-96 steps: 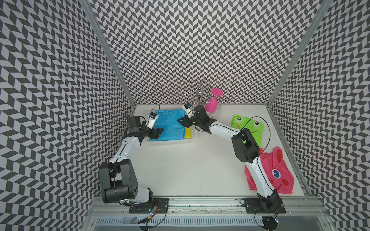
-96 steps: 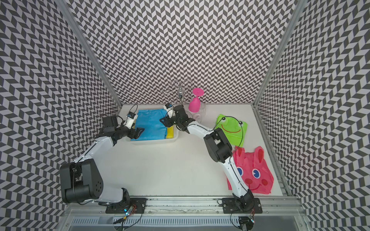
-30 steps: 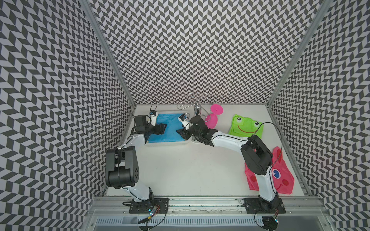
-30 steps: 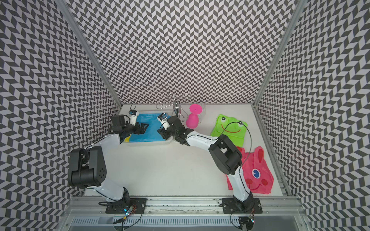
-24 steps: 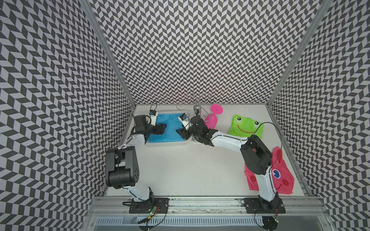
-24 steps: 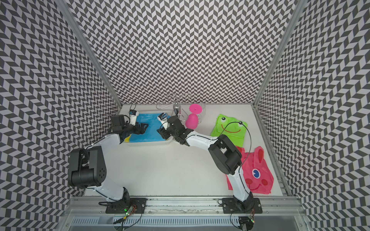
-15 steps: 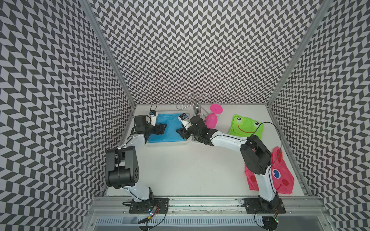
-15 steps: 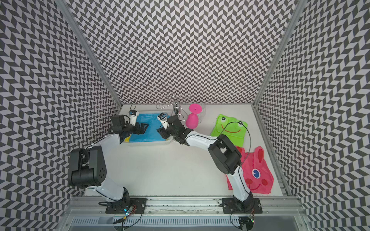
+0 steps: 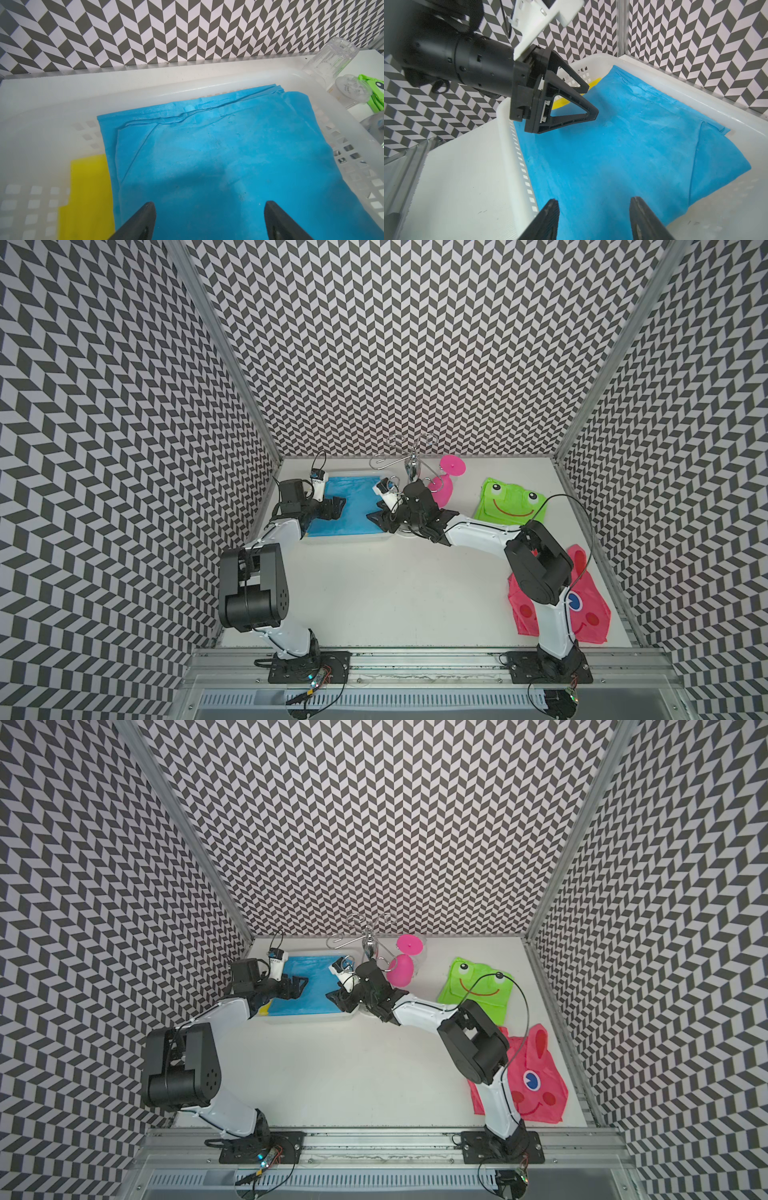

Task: Put the folded raincoat in the basket
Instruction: Place the raincoat in the basket.

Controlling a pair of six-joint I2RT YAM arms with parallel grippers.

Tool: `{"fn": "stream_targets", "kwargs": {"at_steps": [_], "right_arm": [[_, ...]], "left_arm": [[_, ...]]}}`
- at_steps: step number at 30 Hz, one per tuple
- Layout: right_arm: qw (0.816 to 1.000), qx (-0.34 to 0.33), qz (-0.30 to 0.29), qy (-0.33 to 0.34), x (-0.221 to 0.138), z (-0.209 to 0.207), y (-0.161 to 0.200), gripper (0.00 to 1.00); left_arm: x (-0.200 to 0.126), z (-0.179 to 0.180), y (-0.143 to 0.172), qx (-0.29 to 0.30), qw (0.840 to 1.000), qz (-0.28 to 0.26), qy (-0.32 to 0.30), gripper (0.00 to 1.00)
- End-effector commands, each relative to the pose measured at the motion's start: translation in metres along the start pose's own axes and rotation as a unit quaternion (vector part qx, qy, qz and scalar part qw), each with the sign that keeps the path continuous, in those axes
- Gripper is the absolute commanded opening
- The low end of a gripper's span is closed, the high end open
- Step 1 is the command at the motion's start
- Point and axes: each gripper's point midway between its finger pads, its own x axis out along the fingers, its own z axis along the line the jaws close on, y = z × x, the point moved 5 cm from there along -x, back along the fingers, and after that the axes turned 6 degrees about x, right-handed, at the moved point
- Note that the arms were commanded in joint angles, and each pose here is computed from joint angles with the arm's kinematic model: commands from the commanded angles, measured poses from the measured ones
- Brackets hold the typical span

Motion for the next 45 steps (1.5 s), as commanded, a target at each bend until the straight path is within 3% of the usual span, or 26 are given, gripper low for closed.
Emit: {"fn": "stream_targets", "kwargs": {"at_steps": [1,16,20,31,39,45], "right_arm": [[0.998,-0.011,-0.050,-0.030,-0.009,0.005,-0.026,0.59],[0.989,-0.047,-0.117,-0.079,-0.015,0.023,-0.046,0.62],[0.982,-0.051,-0.157,-0.097,-0.019,0.032,-0.053,0.66],[0.966,-0.058,-0.221,-0.122,-0.017,0.042,-0.056,0.67],[0.967,-0.064,-0.225,-0.103,-0.012,0.039,-0.042,0.67],[0.971,-0.015,-0.213,-0.108,-0.012,0.038,-0.031,0.66]], "left_arm": [[-0.001,-0.001,0.002,0.001,1.000,0.002,0.005,0.85],[0.000,-0.003,0.008,-0.002,1.000,0.005,0.009,0.85],[0.000,-0.003,0.008,-0.002,1.000,0.004,0.009,0.86],[0.000,-0.004,0.011,-0.005,1.000,0.007,0.011,0.86],[0.000,-0.002,0.012,-0.008,1.000,0.008,0.010,0.86],[-0.001,-0.001,0.012,-0.009,1.000,0.007,0.010,0.86]]}}
